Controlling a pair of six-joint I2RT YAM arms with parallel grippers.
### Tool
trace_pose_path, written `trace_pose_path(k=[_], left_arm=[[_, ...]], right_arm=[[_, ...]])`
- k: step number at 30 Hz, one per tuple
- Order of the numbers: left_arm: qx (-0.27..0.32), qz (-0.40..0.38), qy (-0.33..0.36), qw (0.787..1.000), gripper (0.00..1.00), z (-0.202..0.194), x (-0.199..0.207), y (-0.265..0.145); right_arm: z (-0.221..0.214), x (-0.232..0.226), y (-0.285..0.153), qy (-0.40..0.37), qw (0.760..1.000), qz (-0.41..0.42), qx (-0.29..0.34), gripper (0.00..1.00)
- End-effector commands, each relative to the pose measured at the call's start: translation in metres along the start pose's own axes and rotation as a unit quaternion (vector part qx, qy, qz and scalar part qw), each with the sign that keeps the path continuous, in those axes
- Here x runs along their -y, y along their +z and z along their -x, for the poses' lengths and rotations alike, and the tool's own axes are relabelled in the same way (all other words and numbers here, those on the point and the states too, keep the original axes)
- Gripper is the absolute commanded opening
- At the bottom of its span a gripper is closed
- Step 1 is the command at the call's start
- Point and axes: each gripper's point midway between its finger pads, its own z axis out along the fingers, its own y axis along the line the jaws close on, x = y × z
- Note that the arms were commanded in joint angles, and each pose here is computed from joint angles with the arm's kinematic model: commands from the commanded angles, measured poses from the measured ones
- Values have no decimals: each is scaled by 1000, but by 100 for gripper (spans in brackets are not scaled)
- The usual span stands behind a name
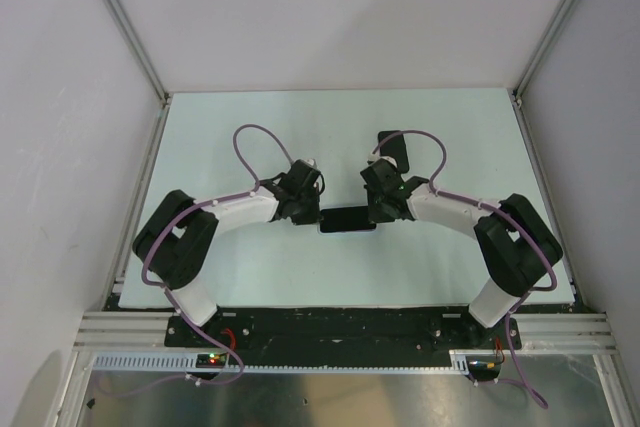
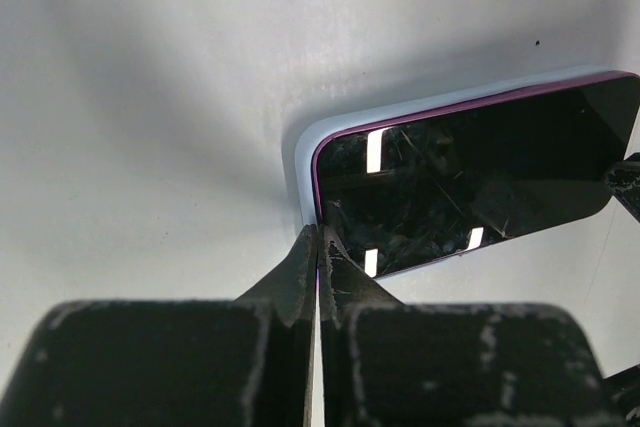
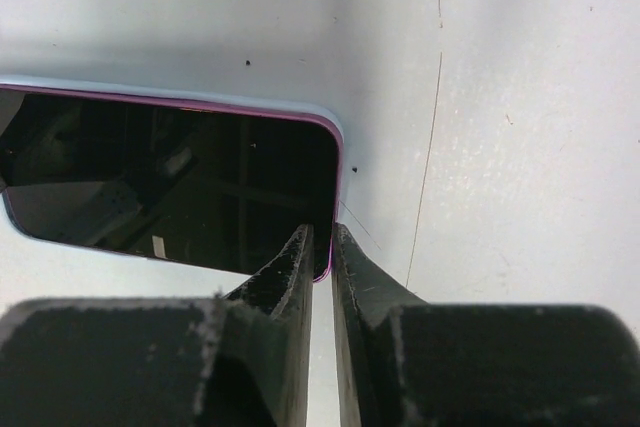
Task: Put the phone into the phone case
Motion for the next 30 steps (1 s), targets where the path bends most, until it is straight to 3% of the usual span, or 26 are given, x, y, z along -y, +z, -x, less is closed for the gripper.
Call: trace_pose_path(k=[1, 15, 27, 30], left_arm=[[-4, -28, -1, 1000, 0, -4, 20, 7], [-1, -40, 3, 999, 0, 0, 26, 5], [15, -51, 17, 998, 0, 4, 27, -3], [33, -55, 20, 998, 0, 11, 30, -10]], right_arm=[[-29, -22, 12, -11, 999, 29, -38, 13], [-81, -22, 25, 10, 996, 43, -73, 9], [-127, -21, 34, -3, 996, -6, -94, 7], [-136, -19, 32, -10, 995, -23, -98, 11]])
